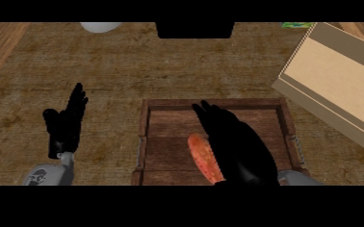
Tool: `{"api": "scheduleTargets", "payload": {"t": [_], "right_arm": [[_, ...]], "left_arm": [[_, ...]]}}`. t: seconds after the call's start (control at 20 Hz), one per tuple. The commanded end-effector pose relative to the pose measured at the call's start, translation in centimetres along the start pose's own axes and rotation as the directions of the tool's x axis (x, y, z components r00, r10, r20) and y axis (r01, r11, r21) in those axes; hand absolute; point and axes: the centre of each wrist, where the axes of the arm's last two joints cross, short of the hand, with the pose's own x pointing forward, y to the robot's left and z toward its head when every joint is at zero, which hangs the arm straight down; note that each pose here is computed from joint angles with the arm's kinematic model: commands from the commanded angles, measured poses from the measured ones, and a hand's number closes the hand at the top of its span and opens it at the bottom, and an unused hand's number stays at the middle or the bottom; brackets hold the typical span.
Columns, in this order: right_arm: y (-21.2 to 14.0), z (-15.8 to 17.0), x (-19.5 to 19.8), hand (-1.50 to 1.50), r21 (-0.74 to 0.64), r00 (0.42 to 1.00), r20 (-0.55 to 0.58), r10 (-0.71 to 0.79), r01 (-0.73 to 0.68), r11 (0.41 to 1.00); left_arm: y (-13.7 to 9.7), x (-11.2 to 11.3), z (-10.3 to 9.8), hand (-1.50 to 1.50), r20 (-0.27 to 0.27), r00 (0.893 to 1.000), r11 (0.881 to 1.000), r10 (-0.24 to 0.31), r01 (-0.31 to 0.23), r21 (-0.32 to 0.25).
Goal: Pick the sweet potato from the tray and place it in the cardboard box
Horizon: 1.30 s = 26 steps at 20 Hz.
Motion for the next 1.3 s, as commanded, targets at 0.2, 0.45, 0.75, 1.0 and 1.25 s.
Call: {"api": "scheduleTargets", "payload": {"t": [0.2,0.45,0.75,1.0,1.25], "right_arm": [[1.5,-0.7,1.8,-1.50,0.030,0.970,-0.228,0.084,-0.079,0.996],[2.0,-2.8,-0.6,-1.50,0.057,0.962,-0.246,0.116,-0.106,0.993],[1.8,-3.9,-0.5,-1.50,0.076,0.961,-0.243,0.129,-0.113,0.991],[3.2,-2.7,0.7,-1.50,0.070,0.960,-0.250,0.125,-0.111,0.991],[4.1,-5.5,-0.4,-1.50,0.075,0.959,-0.259,0.116,-0.099,0.992]], "left_arm": [[1.2,-0.5,0.2,0.00,0.002,1.000,1.000,-0.001,0.002,-0.002],[-0.4,0.9,-0.4,0.00,0.001,1.000,1.000,0.015,-0.015,0.010],[-1.0,0.2,-0.4,0.00,0.001,1.000,1.000,0.007,-0.007,0.011],[-0.2,-0.1,0.5,0.00,0.002,1.000,1.000,0.014,-0.014,-0.007],[-0.9,0.0,0.1,0.00,0.003,1.000,1.000,0.002,-0.002,0.003]]}}
